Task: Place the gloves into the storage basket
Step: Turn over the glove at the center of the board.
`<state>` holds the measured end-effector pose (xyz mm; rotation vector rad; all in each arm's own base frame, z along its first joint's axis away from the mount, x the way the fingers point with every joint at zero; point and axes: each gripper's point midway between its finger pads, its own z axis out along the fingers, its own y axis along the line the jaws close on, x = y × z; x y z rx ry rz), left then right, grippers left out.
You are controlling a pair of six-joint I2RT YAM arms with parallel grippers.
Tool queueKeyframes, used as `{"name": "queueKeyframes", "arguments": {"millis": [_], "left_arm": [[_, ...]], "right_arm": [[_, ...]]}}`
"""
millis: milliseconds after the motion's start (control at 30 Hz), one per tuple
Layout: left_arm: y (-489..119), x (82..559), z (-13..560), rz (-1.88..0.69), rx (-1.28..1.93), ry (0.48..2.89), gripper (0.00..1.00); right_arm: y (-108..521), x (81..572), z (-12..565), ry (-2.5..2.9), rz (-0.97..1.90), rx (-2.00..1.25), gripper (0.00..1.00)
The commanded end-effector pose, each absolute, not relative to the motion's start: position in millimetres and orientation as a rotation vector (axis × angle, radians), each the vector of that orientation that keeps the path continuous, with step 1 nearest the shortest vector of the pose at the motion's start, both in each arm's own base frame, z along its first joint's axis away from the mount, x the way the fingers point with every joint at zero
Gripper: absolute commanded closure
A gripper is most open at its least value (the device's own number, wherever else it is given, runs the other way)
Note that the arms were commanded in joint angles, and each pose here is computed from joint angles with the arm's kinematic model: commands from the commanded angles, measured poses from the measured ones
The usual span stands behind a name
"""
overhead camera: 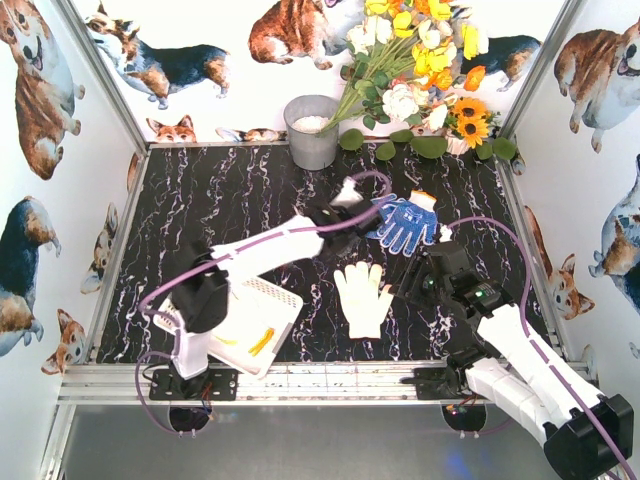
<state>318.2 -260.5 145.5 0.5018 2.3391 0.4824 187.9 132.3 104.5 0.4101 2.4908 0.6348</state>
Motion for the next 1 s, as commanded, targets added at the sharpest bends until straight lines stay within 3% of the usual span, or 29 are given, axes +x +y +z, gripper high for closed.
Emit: {"name": "queueKeyframes", "arguments": {"millis": [0,433,667,700,833,967], "left_arm": [[-300,302,106,0.487,0.666,2.358,1.00],[-369,265,71,0.177,0.755,2.431,1.00],[-412,241,55,-0.169,0.740,2.502,0.92],[-418,238,55,-0.224,0.739,2.500,0.90],[-437,231,63,-0.405,0.743,2.464,0.62],[-432,235,83,-0.444,0.721,2.427,0.48]], "right_arm": [[133,201,118,2.415,0.654,0.420,0.49],[126,200,111,2.424,0.600,0.434,0.49],[105,198,113,2.384,0.489,0.501,0.49],[103,198,114,2.375,0.480,0.508,0.48],[95,195,122,2.331,0.466,0.528,0.47],[96,193,130,2.299,0.494,0.516,0.45]]}}
